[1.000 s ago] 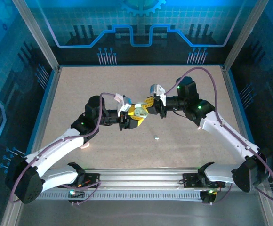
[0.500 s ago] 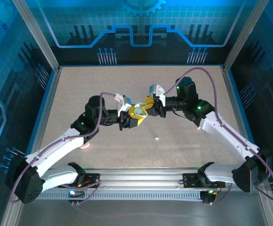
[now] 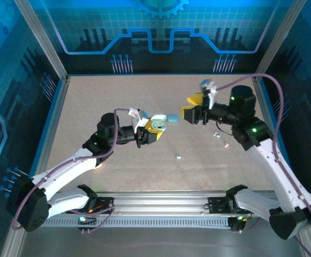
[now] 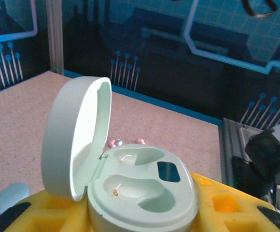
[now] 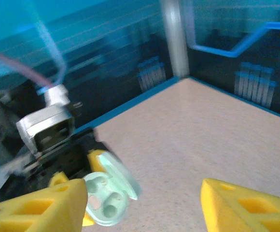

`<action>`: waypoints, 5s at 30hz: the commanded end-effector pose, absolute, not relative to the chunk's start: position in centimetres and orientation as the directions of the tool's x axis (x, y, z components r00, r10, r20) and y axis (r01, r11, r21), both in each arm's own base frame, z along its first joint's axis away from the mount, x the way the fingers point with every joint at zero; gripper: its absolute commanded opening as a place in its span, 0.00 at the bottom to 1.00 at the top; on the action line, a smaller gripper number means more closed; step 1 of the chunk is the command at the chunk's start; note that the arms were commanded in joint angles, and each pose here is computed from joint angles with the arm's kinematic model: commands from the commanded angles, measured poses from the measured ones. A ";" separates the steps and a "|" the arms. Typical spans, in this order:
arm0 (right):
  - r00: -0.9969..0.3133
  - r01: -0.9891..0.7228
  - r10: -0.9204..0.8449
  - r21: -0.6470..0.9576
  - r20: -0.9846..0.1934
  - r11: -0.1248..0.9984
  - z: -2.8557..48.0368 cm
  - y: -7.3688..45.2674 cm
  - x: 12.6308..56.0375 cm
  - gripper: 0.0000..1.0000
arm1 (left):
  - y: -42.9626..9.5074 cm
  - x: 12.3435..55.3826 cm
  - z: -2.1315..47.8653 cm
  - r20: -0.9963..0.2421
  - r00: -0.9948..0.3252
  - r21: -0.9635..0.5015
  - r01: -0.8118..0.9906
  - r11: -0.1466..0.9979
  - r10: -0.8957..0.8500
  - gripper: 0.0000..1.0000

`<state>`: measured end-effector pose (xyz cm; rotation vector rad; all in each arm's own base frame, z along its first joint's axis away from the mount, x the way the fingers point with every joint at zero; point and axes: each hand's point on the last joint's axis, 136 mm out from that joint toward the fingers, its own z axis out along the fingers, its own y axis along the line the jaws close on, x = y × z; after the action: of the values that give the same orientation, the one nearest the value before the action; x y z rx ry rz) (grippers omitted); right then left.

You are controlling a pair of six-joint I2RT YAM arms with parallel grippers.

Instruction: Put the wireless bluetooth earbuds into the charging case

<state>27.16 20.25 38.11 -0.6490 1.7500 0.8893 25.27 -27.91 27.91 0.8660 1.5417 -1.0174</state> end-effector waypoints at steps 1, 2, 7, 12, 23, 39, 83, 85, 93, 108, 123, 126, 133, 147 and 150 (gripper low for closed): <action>-0.593 -0.312 0.189 0.440 -0.783 0.842 31.7 13.2 29.9 0.59 | -27.3 25.8 29.9 -0.992 -0.117 -0.129 0.898 0.421 -0.054 0.32; -0.652 -0.189 0.240 0.460 -0.720 0.867 29.5 11.5 30.0 0.56 | -27.3 25.7 30.0 -0.992 -0.112 -0.127 0.897 0.423 -0.061 0.33; -0.851 -0.031 0.288 0.591 -0.439 0.806 21.3 11.5 28.9 0.53 | -26.9 25.6 30.4 -0.992 -0.098 -0.122 0.891 0.437 -0.078 0.32; -0.957 -0.001 0.133 0.462 -0.257 0.887 14.4 12.7 27.7 0.45 | -26.4 25.3 31.2 -0.993 -0.075 -0.109 0.886 0.450 -0.091 0.32; -0.983 -0.182 -0.183 0.266 -0.019 0.947 7.4 17.4 25.0 0.41 | -24.1 24.7 32.2 -0.994 -0.015 -0.071 0.839 0.540 -0.107 0.32; -0.941 -0.306 -0.326 0.185 0.088 0.934 3.4 21.6 24.6 0.39 | -23.4 24.2 32.8 -0.995 0.006 -0.052 0.826 0.562 -0.100 0.34; -0.927 -0.342 -0.371 0.287 0.051 0.895 5.4 23.9 24.5 0.20 | -23.5 24.5 32.0 -0.996 -0.022 -0.068 0.821 0.566 -0.088 0.34; -0.939 -0.319 -0.342 0.396 -0.013 0.861 7.9 24.9 25.0 0.20 | -23.5 24.6 32.0 -0.996 -0.023 -0.069 0.818 0.570 -0.087 0.34; -0.962 -0.253 -0.206 0.874 -0.181 0.415 20.0 28.3 26.3 0.20 | -22.6 25.9 31.0 -0.992 -0.051 -0.110 0.790 0.603 -0.114 0.34; -0.959 -0.246 -0.178 0.961 -0.221 0.130 28.1 28.4 26.7 0.21 | -22.5 26.6 29.4 -0.992 -0.066 -0.115 0.788 0.605 -0.103 0.34; -0.995 -0.056 0.069 0.985 -0.069 0.165 29.3 28.3 29.4 0.23 | -23.3 27.3 28.1 -0.996 -0.069 -0.085 0.802 0.592 -0.049 0.34; -0.995 -0.013 0.097 0.993 -0.025 0.116 29.6 28.9 30.0 0.23 | -23.4 27.3 28.0 -0.996 -0.070 -0.086 0.803 0.589 -0.050 0.34; -0.995 0.017 0.103 0.997 0.009 0.074 29.9 29.3 30.2 0.23 | -23.3 27.3 27.9 -0.997 -0.065 -0.079 0.802 0.592 -0.045 0.34; -0.953 -0.300 -0.013 0.933 -0.304 0.201 31.5 29.2 27.1 0.24 | -23.7 26.2 29.1 -0.999 0.003 -0.024 0.838 0.545 -0.048 0.34; -0.909 -0.415 -0.048 0.882 -0.415 0.223 32.5 28.8 26.1 0.24 | -23.9 25.6 29.6 -0.998 0.022 -0.010 0.854 0.521 -0.055 0.34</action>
<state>28.00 29.27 30.99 -0.2121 2.2665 1.8641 26.72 -23.76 27.83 0.7071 1.4799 -0.8155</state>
